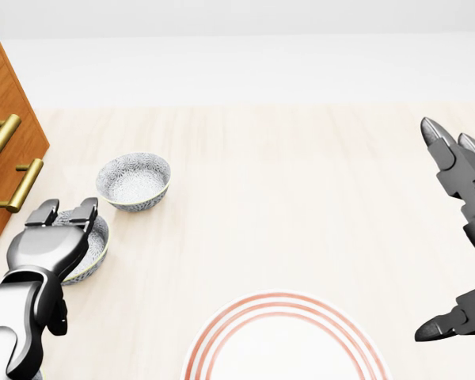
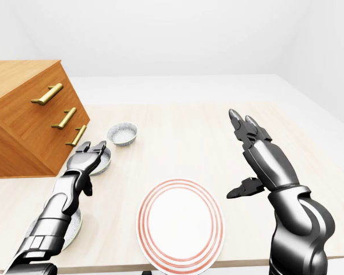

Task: Put the bowl in the middle on the plate.

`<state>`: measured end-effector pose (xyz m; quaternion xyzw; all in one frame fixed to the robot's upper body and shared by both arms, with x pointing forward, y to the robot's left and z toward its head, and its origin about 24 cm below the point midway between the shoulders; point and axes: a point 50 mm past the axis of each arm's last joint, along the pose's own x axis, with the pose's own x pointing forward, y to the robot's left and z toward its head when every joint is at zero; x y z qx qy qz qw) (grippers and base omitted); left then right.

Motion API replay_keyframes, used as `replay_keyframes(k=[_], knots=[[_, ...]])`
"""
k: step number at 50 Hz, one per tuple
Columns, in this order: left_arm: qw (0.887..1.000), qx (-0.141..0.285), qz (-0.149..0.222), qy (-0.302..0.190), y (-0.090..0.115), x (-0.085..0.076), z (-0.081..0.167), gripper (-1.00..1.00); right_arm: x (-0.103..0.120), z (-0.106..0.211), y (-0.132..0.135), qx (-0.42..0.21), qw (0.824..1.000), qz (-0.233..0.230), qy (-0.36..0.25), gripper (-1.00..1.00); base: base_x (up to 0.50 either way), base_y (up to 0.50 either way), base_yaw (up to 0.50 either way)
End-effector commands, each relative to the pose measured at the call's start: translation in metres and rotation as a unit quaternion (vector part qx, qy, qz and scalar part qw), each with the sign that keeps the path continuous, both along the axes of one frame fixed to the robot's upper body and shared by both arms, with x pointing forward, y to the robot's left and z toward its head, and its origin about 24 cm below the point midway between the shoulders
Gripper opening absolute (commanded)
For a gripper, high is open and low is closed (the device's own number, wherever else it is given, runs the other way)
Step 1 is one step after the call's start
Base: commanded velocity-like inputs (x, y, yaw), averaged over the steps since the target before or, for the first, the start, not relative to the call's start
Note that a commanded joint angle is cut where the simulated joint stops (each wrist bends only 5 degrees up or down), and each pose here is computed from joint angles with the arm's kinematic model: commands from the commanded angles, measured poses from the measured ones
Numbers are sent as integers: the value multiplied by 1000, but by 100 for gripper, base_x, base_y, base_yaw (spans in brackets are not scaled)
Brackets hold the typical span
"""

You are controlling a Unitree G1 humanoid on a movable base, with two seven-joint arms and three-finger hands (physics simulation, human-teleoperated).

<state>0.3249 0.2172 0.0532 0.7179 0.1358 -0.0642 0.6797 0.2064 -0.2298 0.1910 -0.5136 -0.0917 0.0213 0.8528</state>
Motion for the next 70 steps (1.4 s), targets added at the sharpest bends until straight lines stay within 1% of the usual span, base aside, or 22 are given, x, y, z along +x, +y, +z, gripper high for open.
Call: replay_keyframes(k=[1, 21, 27, 38, 50, 59, 70], knots=[[1000, 0, 2, 5, 0, 0, 0, 100, 0, -1, -1, 3, 1000, -1, 2, 100, 0, 0, 0], [1000, -6, 8, 22, 2, 6, -9, 100, 2, -3, -1, 7, 1000, 0, 8, 100, 0, 0, 0], [1000, -5, 8, 21, 2, 6, -7, 100, 2, -5, -2, 11, 1000, 0, 12, 100, 0, 0, 0], [1000, -8, 13, 27, 3, 3, -11, 100, 1, -3, -1, 7, 1000, 0, 8, 100, 0, 0, 0], [1000, -9, 14, 26, 2, 3, -10, 100, -1, 2, 1, -4, 1000, 0, -4, 100, 0, 0, 0], [1000, -11, 14, 17, 2, 5, -9, 100, 0, -2, -1, 4, 1000, -1, 4, 100, 0, 0, 0], [1000, -15, 14, 13, 0, 7, -18, 100, 1, -4, -1, 7, 1000, -1, 8, 100, 0, 0, 0]])
